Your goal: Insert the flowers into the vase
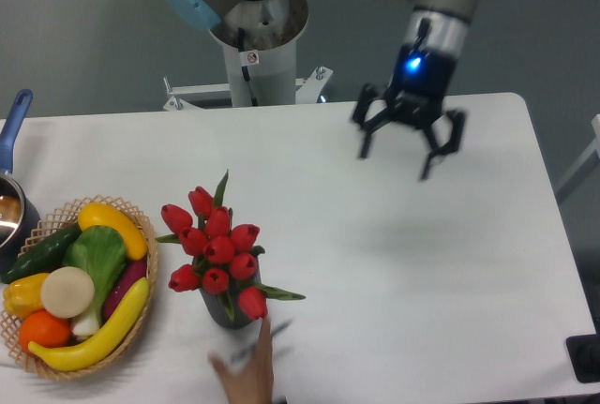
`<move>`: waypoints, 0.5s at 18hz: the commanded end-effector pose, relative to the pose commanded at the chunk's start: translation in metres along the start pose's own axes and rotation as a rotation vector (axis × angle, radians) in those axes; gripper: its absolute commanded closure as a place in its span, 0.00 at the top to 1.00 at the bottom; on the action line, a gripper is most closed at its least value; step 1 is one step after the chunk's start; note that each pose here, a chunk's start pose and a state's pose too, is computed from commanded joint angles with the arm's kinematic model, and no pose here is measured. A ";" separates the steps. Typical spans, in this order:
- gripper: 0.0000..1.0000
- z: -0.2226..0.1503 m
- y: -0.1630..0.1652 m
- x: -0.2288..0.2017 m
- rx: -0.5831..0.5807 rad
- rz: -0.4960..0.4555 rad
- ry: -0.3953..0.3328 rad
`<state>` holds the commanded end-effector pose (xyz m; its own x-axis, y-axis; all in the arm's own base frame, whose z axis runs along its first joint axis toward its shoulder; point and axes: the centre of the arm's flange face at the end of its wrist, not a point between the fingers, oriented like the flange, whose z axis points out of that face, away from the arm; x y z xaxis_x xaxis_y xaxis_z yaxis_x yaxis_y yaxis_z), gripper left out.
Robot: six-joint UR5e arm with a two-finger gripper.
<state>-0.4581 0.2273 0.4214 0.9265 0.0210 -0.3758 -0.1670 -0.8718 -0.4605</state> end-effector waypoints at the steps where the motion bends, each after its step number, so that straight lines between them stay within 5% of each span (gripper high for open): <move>1: 1.00 -0.007 0.005 -0.002 -0.079 0.006 -0.018; 4: 1.00 -0.023 0.029 -0.008 -0.348 0.116 -0.031; 9: 1.00 -0.067 0.065 -0.020 -0.449 0.123 0.048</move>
<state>-0.4644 0.1376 0.4533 0.9254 -0.1090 -0.3630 -0.1238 -0.9921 -0.0178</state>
